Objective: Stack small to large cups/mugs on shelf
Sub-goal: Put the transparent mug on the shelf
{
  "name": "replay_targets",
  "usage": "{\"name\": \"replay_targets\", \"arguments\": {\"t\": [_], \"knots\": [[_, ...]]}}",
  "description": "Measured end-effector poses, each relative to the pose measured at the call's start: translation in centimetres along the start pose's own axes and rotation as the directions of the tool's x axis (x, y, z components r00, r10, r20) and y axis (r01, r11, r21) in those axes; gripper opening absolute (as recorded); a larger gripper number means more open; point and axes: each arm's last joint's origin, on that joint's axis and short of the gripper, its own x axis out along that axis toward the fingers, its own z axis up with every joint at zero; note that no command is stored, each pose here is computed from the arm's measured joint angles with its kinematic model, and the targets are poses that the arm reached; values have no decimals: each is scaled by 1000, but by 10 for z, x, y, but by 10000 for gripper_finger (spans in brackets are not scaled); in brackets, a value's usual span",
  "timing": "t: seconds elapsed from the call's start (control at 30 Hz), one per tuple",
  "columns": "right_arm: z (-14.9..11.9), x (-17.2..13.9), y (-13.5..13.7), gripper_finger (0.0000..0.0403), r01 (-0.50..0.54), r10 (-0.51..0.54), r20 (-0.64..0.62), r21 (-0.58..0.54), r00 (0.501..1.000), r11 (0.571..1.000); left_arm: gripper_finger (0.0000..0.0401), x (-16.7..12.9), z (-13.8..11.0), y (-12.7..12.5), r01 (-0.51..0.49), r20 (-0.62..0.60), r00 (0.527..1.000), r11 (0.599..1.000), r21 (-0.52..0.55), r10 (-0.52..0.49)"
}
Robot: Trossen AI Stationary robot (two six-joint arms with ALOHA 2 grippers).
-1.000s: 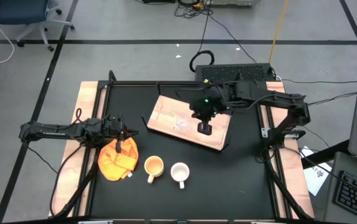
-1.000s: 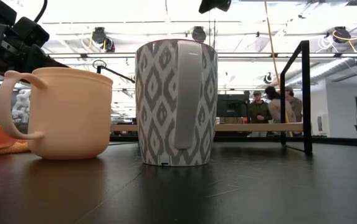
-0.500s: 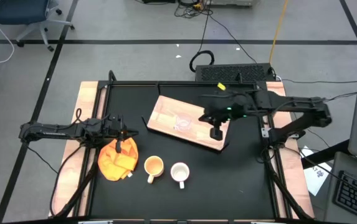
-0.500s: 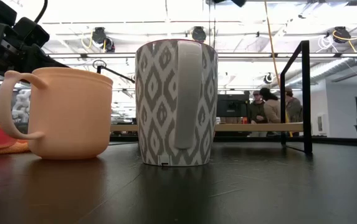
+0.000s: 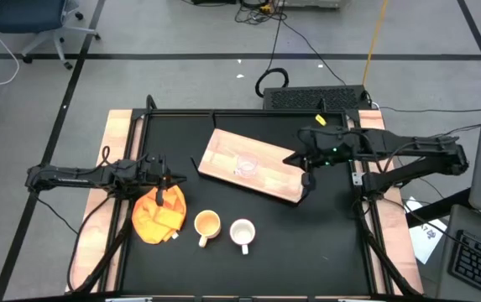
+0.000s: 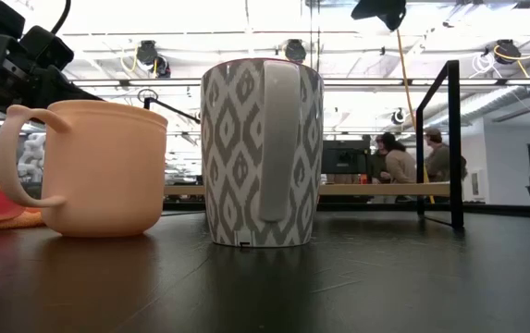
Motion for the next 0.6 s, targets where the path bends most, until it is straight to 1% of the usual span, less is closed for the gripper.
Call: {"name": "replay_targets", "arguments": {"t": [0.13,0.17,0.23,0.3,0.37,0.5,0.6], "knots": [[-8,-1,0,0,-16,16,62,0,998,1000,31,0,0,0,-1,0,1000,1000,0,1],[-10,1,0,0,-47,48,75,-6,996,999,31,0,0,0,-2,1,1000,1000,0,2],[-18,6,3,0,-159,163,102,-47,981,986,31,0,0,0,-3,-1,1000,1000,0,3],[-27,12,7,0,-279,293,139,-111,946,954,31,0,0,0,-2,-2,1000,1000,1,2],[-37,16,9,0,-337,360,167,-155,918,929,31,0,0,0,-3,-2,1000,1000,1,3],[-56,21,5,0,-332,357,178,-158,917,930,31,0,0,0,-3,-2,1000,1000,3,3],[-62,18,3,0,-327,352,183,-156,918,932,31,0,0,0,-2,-3,1000,1000,3,2]]}}
